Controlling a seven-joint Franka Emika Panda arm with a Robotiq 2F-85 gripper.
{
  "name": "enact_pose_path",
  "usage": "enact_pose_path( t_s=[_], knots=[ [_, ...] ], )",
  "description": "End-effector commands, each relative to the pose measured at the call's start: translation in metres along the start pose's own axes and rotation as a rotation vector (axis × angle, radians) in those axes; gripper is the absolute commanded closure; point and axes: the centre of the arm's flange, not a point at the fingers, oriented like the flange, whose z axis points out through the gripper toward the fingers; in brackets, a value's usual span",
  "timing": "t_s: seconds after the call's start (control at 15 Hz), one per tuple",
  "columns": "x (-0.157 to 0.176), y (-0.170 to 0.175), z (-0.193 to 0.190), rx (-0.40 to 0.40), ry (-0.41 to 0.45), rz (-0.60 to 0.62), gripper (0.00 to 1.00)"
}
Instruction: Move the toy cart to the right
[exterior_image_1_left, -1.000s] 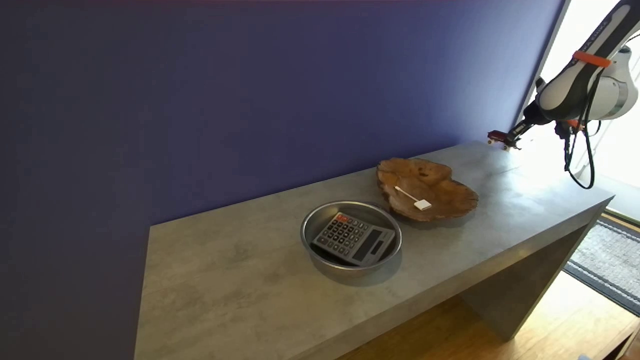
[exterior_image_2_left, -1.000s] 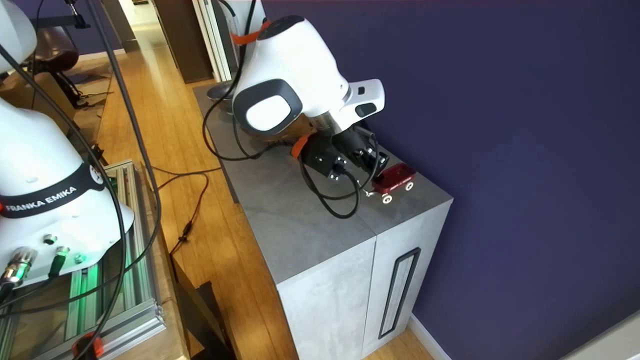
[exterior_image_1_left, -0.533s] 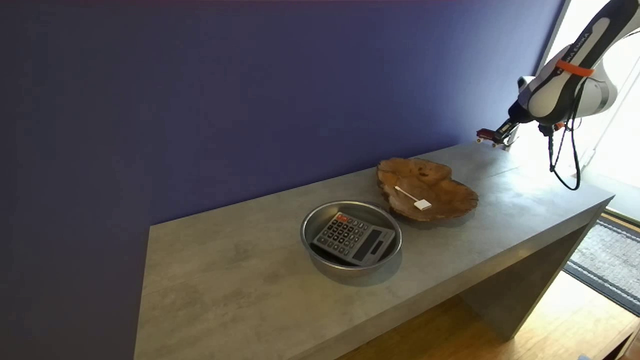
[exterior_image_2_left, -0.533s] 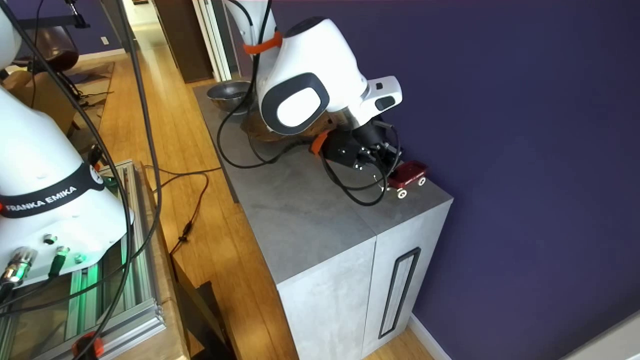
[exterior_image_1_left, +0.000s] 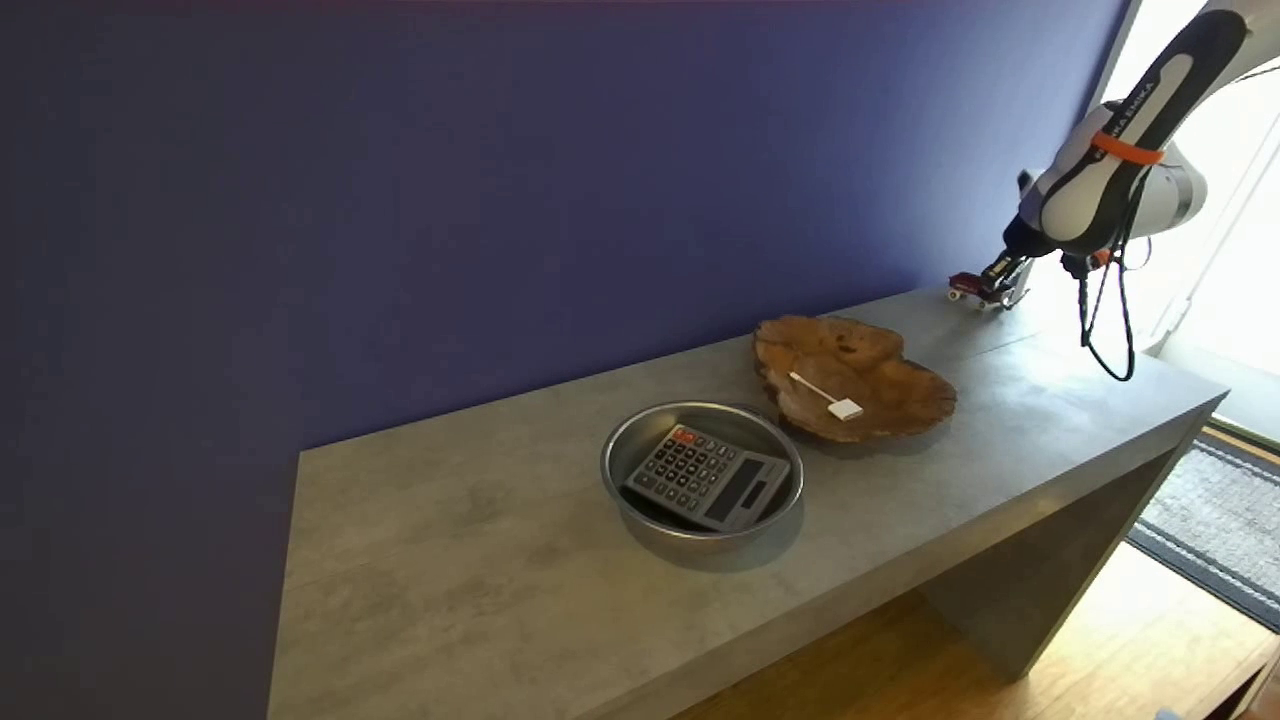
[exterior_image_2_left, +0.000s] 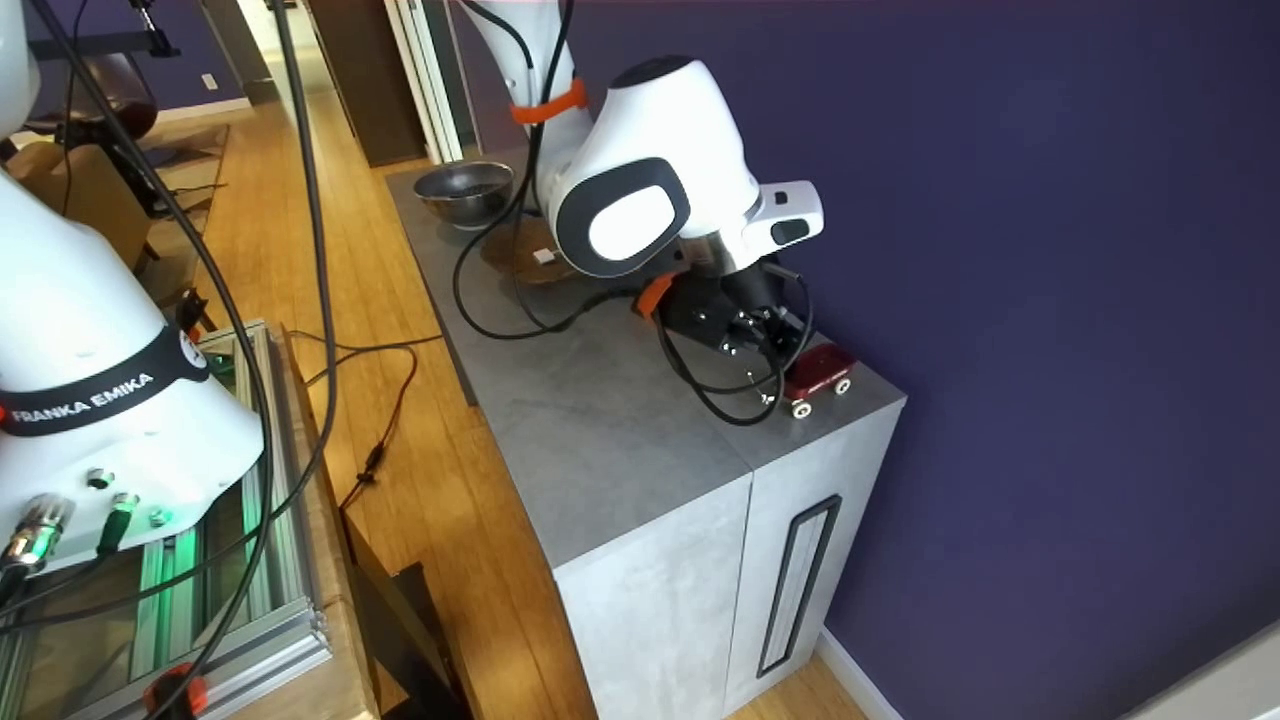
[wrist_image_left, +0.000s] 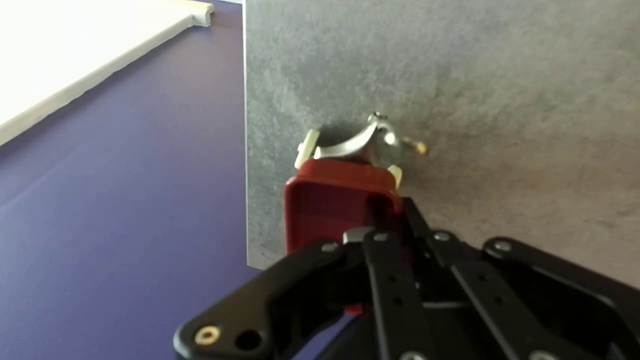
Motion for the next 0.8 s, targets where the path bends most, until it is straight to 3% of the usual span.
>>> enact_pose_path(
  t_s=[0.0,0.27,0.53,0.67,0.73],
  knots=[
    [0.001,0.002,-0.016,0.019,0.004,-0.014,0.57],
    [-0.003,0.017,-0.074,-0.059,0.051,-0.031,0.31],
    [-0.020,0.028,-0.147,-0.035,0.143,-0.131,0.02],
    [-0.032,0.022,-0.179,-0.015,0.205,-0.222,0.00],
    [-0.007,0.020,-0.127,-0.046,0.159,-0.156,0.07]
  ],
)
